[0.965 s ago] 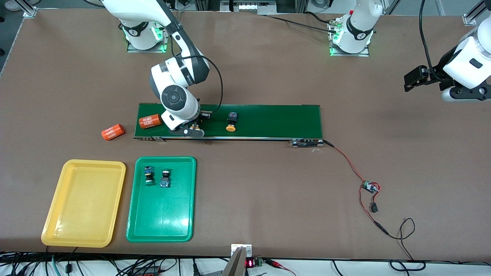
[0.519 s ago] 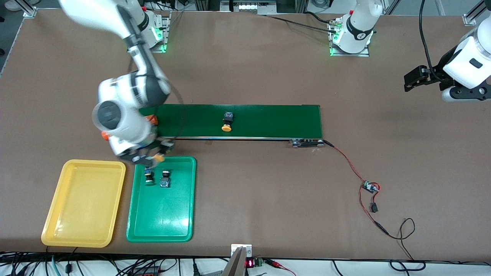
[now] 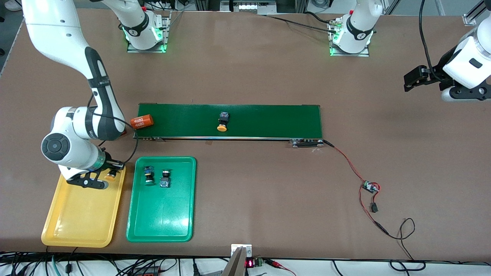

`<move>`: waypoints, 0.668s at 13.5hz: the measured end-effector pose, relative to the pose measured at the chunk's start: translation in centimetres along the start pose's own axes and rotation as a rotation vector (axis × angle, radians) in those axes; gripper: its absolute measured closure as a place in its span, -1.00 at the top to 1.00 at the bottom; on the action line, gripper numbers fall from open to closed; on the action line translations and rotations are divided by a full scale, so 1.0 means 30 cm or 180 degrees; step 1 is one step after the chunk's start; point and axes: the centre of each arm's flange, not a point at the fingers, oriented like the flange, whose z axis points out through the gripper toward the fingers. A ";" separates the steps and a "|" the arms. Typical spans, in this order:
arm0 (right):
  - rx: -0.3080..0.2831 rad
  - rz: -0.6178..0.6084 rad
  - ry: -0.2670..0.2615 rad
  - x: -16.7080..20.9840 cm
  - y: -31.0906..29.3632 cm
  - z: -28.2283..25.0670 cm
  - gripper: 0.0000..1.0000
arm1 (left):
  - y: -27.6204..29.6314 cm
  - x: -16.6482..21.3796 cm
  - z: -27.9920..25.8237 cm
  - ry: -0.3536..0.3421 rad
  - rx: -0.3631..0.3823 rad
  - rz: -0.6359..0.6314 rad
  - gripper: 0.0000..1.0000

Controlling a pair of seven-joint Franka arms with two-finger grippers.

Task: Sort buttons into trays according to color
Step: 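Carry the yellow button with the right gripper over the yellow tray, then lower the yellow button into the yellow tray and open the right gripper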

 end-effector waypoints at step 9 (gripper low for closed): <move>-0.0065 -0.0297 0.0039 0.052 0.135 0.158 -0.11 | 0.000 0.000 0.000 -0.0003 0.0000 0.0000 1.00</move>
